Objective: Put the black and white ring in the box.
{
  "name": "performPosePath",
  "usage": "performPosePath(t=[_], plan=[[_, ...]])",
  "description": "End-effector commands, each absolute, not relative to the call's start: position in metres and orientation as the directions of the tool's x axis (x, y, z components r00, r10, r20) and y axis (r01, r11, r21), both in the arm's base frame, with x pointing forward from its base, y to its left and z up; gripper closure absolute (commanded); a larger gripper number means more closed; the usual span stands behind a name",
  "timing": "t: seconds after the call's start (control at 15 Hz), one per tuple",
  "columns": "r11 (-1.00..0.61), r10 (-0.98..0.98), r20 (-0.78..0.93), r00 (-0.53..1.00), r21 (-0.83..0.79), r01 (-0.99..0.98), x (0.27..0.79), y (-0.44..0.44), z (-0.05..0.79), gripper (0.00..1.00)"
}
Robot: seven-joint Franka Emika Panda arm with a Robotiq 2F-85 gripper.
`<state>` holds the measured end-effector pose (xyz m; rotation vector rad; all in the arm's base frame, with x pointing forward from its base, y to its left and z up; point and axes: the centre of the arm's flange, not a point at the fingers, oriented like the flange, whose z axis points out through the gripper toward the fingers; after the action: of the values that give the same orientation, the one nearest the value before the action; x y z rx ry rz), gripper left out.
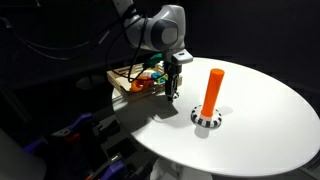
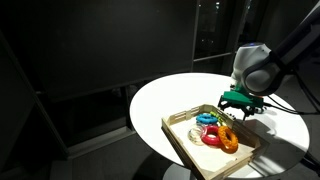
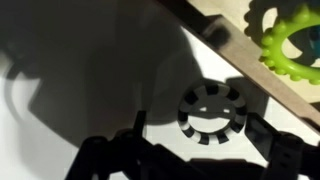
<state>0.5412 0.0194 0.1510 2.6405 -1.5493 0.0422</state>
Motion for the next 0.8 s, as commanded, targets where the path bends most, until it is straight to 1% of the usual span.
performPosePath(t=[0.0, 0.2, 0.27, 0.33, 0.53, 0.6, 0.73], plan=[[-0.48, -0.874, 0.065, 0.481, 0.033, -0.876, 0.5464, 0.0189, 0.1462, 0.0], [-0.482, -0.873, 0.072, 0.482, 0.024, -0.876, 0.5471, 0.0193, 0.1447, 0.0], [-0.481, -0.873, 0.074, 0.481, 0.023, -0.876, 0.5474, 0.0194, 0.1442, 0.24], [-0.48, -0.874, 0.075, 0.48, 0.02, -0.877, 0.5475, 0.0193, 0.144, 0.26], [-0.479, -0.875, 0.077, 0.478, 0.014, -0.878, 0.5484, 0.0189, 0.1445, 0.51], [-0.477, -0.875, 0.079, 0.477, 0.012, -0.879, 0.5489, 0.0187, 0.1457, 0.57], [-0.475, -0.877, 0.082, 0.474, 0.01, -0.88, 0.5476, 0.0174, 0.1492, 0.58]])
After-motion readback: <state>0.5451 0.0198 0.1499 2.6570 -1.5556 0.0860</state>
